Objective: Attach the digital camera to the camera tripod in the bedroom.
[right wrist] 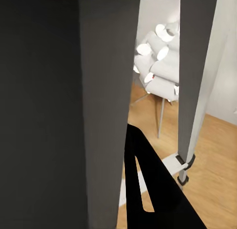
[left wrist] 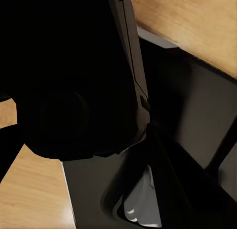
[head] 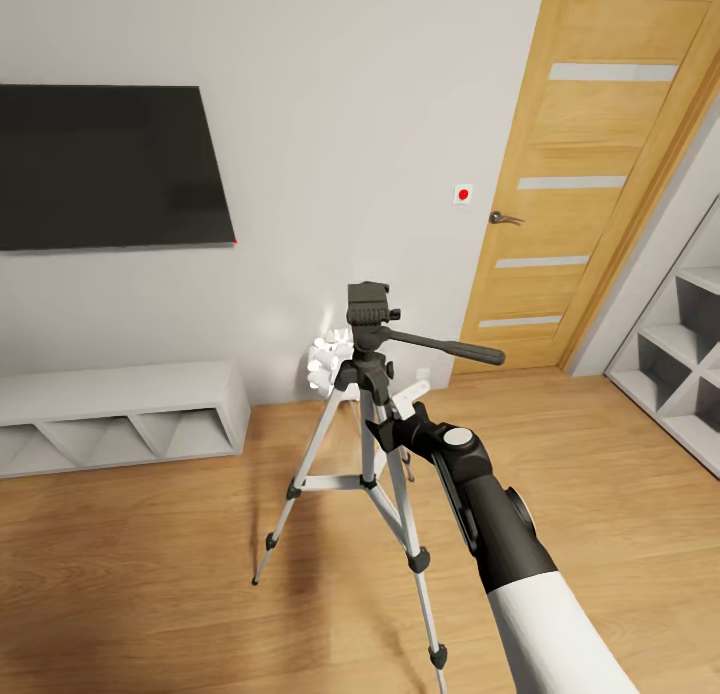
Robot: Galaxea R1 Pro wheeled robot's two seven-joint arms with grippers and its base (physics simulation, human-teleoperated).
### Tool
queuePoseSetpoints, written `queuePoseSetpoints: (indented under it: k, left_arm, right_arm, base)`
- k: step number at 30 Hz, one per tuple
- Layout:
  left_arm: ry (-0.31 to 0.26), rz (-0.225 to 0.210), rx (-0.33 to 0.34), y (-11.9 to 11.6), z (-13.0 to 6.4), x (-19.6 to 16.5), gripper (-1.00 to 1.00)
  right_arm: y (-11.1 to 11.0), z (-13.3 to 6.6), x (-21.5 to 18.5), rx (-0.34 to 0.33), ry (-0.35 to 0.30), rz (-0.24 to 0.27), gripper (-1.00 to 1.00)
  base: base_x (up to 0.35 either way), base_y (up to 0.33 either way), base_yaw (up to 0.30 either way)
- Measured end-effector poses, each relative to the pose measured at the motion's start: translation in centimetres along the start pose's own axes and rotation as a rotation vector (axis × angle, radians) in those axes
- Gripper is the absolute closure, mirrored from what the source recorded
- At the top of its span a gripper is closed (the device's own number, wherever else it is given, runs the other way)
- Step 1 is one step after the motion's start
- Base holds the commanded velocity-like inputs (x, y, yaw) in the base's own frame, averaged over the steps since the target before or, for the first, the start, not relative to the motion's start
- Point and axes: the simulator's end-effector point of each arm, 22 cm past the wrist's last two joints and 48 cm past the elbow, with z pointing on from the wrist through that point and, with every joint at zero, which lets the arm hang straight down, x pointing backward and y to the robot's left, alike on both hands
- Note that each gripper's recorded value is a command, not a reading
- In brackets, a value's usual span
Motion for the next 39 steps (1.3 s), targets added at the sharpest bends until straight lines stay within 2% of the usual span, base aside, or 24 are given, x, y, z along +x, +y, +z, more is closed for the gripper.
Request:
queuePoseSetpoints:
  k: [6, 9, 10, 12, 13, 14, 15, 16, 17, 18, 20, 24, 25, 26, 27, 29, 30, 31, 32, 33, 35, 36, 37, 39]
  left_arm:
    - [-0.045, 0.012, 0.039, -1.2, 0.0, -2.7, 1.00]
    - [-0.068, 0.033, 0.090, -2.1, -0.3, -6.5, 1.00]
    - [0.025, 0.065, 0.157, -3.3, -1.3, -8.5, 1.00]
    - [-0.012, 0.135, 0.286, -10.2, -5.4, -19.5, 1.00]
    - [-0.017, 0.154, 0.302, -11.2, -6.6, -21.4, 1.00]
    - [-0.018, 0.177, 0.318, -12.6, -8.7, -24.0, 1.00]
    - [-0.056, 0.189, 0.337, -14.5, -10.9, -27.6, 1.00]
    - [-0.081, 0.200, 0.339, -15.9, -14.9, -32.1, 1.00]
    - [-0.174, 0.204, 0.370, -18.6, -20.9, -39.4, 1.00]
    - [-0.252, 0.204, 0.403, -20.5, -25.6, -44.2, 1.00]
    - [-0.350, 0.153, 0.462, -22.4, -33.4, -50.0, 1.00]
    - [-0.531, 0.123, 0.587, -26.6, -46.7, -57.4, 1.00]
    - [-0.564, 0.121, 0.618, -27.5, -49.4, -58.4, 1.00]
    - [-0.589, 0.125, 0.626, -27.9, -51.2, -59.2, 1.00]
    - [-0.627, 0.132, 0.643, -28.8, -54.2, -60.3, 1.00]
    - [-0.686, 0.127, 0.692, -30.8, -61.3, -63.0, 1.00]
    - [-0.769, 0.141, 0.735, -31.5, -67.3, -63.9, 1.00]
    - [-0.784, 0.142, 0.764, -32.2, -69.9, -64.2, 1.00]
    - [-0.790, 0.150, 0.751, -33.4, -72.2, -64.9, 1.00]
    - [-0.804, 0.163, 0.801, -34.7, -74.9, -64.2, 1.00]
    - [-0.818, 0.188, 0.786, -35.6, -75.7, -63.9, 1.00]
    - [-0.836, 0.234, 0.787, -37.3, -76.9, -62.8, 1.00]
    - [-0.840, 0.254, 0.799, -38.2, -77.4, -62.1, 1.00]
    - [-0.865, 0.319, 0.776, -40.0, -78.1, -60.6, 1.00]
  right_arm:
    - [-1.0, -0.2, 0.8, 0.009, 0.013, -0.005, 1.00]
    - [-1.1, -0.2, 1.4, 0.004, 0.023, 0.002, 1.00]
    - [-1.1, 0.0, 2.0, 0.001, 0.037, 0.004, 1.00]
    - [-1.1, 0.0, 2.2, 0.002, 0.042, 0.002, 1.00]
    - [-1.1, 0.0, 2.2, 0.003, 0.043, 0.003, 1.00]
    - [-1.1, 0.0, 2.3, 0.003, 0.045, 0.002, 1.00]
    - [-1.1, 0.0, 2.4, 0.003, 0.046, 0.002, 1.00]
    - [-1.1, 0.0, 2.5, 0.004, 0.048, 0.000, 1.00]
    - [-1.2, 0.0, 2.5, 0.005, 0.048, -0.001, 1.00]
    - [-1.2, 0.0, 2.5, 0.006, 0.048, -0.001, 1.00]
    - [-1.2, 0.0, 2.5, 0.007, 0.049, -0.001, 1.00]
    - [-1.3, 0.1, 2.5, 0.009, 0.050, -0.003, 1.00]
    - [-1.3, 0.0, 2.5, 0.012, 0.052, -0.006, 1.00]
    - [-1.3, 0.0, 2.5, 0.011, 0.052, -0.006, 1.00]
    - [-1.3, 0.1, 2.5, 0.010, 0.052, -0.004, 1.00]
    - [-1.5, 0.0, 2.4, 0.018, 0.053, -0.011, 1.00]
    - [-1.6, -0.1, 2.4, 0.022, 0.053, -0.017, 1.00]
    - [-1.6, -0.2, 2.3, 0.022, 0.052, -0.016, 1.00]
    - [-1.7, 0.0, 2.4, 0.026, 0.051, -0.019, 1.00]
    - [-1.6, -0.1, 2.5, 0.023, 0.053, -0.019, 1.00]
    - [-1.7, 0.0, 2.5, 0.024, 0.054, -0.019, 1.00]
    - [-1.6, 0.0, 2.6, 0.023, 0.055, -0.018, 1.00]
    - [-1.6, 0.0, 2.6, 0.022, 0.056, -0.017, 1.00]
    - [-1.6, 0.0, 2.6, 0.022, 0.057, -0.016, 1.00]
  base:
    - [0.000, 0.000, 0.000]
    - [0.000, 0.000, 0.000]
    - [0.000, 0.000, 0.000]
    - [0.000, 0.000, 0.000]
    - [0.000, 0.000, 0.000]
    - [0.000, 0.000, 0.000]
    - [0.000, 0.000, 0.000]
    - [0.000, 0.000, 0.000]
    - [0.000, 0.000, 0.000]
    - [0.000, 0.000, 0.000]
    - [0.000, 0.000, 0.000]
    - [0.000, 0.000, 0.000]
    - [0.000, 0.000, 0.000]
    - [0.000, 0.000, 0.000]
    - [0.000, 0.000, 0.000]
    - [0.000, 0.000, 0.000]
    - [0.000, 0.000, 0.000]
    - [0.000, 0.000, 0.000]
    - [0.000, 0.000, 0.000]
    - [0.000, 0.000, 0.000]
    - [0.000, 0.000, 0.000]
    - [0.000, 0.000, 0.000]
    - [0.000, 0.000, 0.000]
    - [0.000, 0.000, 0.000]
